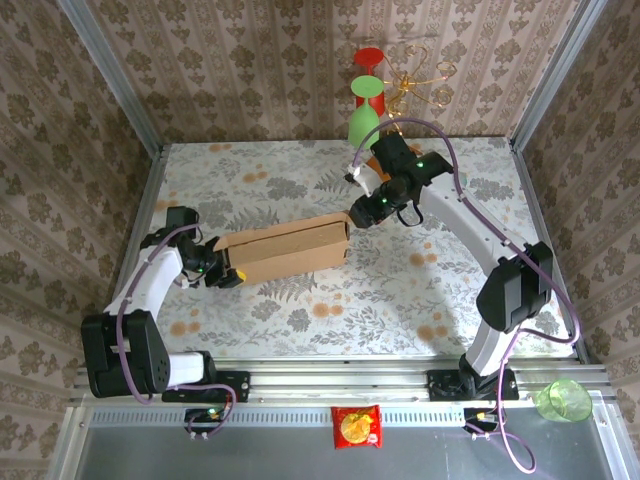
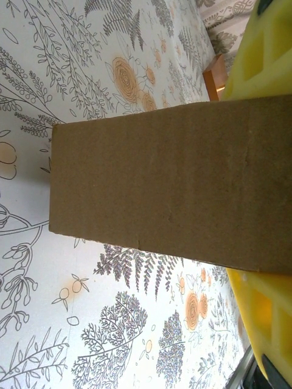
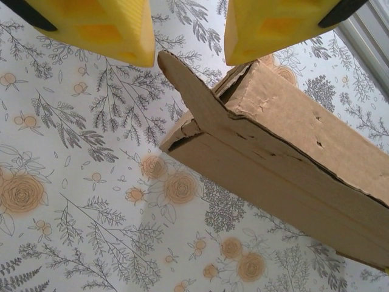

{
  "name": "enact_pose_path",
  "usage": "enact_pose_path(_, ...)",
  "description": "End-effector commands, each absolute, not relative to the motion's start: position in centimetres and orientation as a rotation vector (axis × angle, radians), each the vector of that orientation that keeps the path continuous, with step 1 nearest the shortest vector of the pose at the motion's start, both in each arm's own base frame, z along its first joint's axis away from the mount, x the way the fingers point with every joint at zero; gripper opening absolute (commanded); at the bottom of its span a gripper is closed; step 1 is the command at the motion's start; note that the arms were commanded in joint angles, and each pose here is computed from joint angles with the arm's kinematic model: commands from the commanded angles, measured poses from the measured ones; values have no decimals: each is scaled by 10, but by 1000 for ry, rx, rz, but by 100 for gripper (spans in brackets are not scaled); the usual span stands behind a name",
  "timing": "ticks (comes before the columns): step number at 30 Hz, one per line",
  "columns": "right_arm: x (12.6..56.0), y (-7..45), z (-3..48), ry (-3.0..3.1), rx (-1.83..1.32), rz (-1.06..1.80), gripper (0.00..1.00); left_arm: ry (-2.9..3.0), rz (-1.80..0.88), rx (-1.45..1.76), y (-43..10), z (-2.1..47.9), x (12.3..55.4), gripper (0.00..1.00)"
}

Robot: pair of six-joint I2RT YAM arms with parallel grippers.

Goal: Fold the paper box

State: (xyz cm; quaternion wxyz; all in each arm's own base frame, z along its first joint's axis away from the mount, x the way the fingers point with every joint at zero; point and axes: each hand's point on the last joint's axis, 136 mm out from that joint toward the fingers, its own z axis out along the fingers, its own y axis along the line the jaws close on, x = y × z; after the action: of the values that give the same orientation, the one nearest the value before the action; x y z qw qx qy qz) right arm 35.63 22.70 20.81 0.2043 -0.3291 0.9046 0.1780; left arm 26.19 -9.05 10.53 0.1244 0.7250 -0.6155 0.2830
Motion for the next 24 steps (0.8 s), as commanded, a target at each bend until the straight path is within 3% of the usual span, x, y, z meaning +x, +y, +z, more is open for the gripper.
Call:
enact_pose_path(1,357,231,209,2524,-961,487,35,-1831,700,2174,-76,96,255,27)
enact_pose_path(11,358,238,201,2546,-972,497,20,-1829,694,2170,-75,95,256,27)
enact_pose_path(17,357,242,205,2543,-948,480,2,-1825,695,2171,-75,94,256,27)
enact_pose_path(24,354,249,207,2568,-823,439,0,-1809,690,2178,-76,92,255,27)
